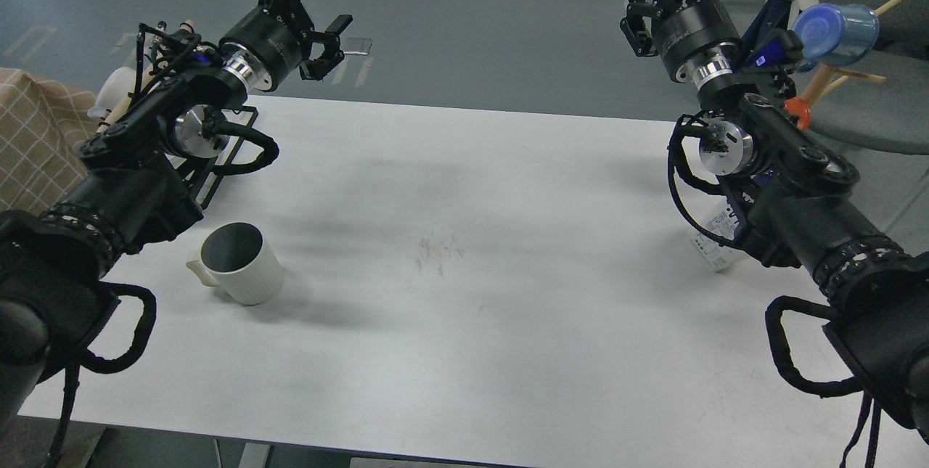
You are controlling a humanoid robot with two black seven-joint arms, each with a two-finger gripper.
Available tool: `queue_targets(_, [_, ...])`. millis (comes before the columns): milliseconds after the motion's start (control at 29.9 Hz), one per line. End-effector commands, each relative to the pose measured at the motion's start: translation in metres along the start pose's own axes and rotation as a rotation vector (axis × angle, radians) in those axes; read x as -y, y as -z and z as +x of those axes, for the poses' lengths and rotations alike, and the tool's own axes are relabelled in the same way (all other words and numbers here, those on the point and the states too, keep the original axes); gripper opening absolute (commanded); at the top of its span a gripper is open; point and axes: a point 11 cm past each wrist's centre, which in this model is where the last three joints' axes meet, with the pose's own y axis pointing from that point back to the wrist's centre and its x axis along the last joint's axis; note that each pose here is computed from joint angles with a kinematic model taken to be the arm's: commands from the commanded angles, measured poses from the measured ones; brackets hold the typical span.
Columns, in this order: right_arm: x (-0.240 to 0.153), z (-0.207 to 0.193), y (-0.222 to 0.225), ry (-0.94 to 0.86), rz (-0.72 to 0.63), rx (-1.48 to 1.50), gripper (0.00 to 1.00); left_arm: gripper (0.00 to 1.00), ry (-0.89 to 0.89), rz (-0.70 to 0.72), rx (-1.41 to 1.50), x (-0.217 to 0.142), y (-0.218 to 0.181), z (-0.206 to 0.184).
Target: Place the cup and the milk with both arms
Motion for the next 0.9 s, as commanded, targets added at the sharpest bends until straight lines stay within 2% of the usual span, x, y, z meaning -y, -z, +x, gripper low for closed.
queue_targets(0, [0.000, 0.001, 0.000, -0.003, 0.000, 0.000, 1.00, 0.99, -0.031, -0.015, -0.035, -0.003, 0.000, 0.008])
queue_targets(234, [0.001, 0.001, 0.001, -0.004, 0.000, -0.006, 1.00, 0.99, -0.047, -0.067, -0.103, -0.002, -0.007, 0.009])
queue_targets(868, [0.005, 0.004, 0.007, -0.008, 0.000, -0.021, 1.00, 0.99, -0.008, -0.019, -0.084, -0.002, 0.001, 0.000])
